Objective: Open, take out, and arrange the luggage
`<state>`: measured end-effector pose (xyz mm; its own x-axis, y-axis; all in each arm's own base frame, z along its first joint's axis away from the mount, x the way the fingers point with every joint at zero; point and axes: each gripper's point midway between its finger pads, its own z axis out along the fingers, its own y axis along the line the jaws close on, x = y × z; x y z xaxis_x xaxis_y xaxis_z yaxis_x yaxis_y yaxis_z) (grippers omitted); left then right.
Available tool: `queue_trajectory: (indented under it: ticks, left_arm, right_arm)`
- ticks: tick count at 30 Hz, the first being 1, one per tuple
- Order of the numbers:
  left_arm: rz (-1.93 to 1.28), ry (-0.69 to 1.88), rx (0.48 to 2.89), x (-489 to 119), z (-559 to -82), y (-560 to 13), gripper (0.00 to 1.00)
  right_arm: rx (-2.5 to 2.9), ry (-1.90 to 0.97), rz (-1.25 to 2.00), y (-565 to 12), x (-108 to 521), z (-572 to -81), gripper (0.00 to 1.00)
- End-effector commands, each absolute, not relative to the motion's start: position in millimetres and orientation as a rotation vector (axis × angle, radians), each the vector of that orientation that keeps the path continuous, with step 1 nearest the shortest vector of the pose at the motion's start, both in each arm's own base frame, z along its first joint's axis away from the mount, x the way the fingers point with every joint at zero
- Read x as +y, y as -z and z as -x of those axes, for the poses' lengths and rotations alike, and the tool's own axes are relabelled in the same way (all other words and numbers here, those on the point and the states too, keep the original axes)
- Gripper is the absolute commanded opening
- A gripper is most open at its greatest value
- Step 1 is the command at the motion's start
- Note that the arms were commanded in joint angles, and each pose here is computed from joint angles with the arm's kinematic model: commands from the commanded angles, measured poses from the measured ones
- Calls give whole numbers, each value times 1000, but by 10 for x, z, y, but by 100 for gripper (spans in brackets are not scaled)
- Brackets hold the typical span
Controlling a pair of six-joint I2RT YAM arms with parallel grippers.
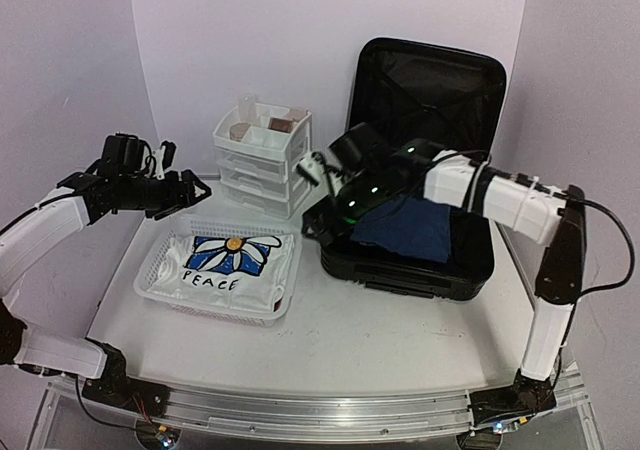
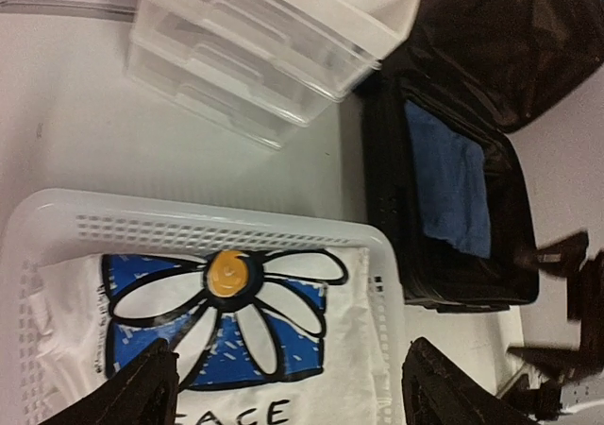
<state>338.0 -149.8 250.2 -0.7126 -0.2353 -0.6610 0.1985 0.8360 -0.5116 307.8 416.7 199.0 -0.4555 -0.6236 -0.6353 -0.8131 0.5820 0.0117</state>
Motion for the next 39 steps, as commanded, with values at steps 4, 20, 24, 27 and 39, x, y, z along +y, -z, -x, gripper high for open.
queue_trajectory:
  ticks: [4,20,24,27,39]
  left_arm:
    - [-280,1009,2142,-2542,-3416,-2904,85]
    - [-324,1105,2344,-3563,-3879,-2393,90]
    - [-257,1088,2396,-3595,-3976,-2462,85]
    - [-258,1095,2357,-3651,-4014,-2641,83]
    - [-371,1056,2256,-3817,-3991,-3101,73]
  right_arm:
    - [2279,-251,1015,-1965,2981,-3887,98]
    - [2229,163,1522,-1087,2618,-4313,98]
    - [2240,157,1473,-1073,2664,-4399,98]
    - [2248,276,1463,-927,2532,-4466,95]
    - [2271,274,1273,-929,2486,-4700,67]
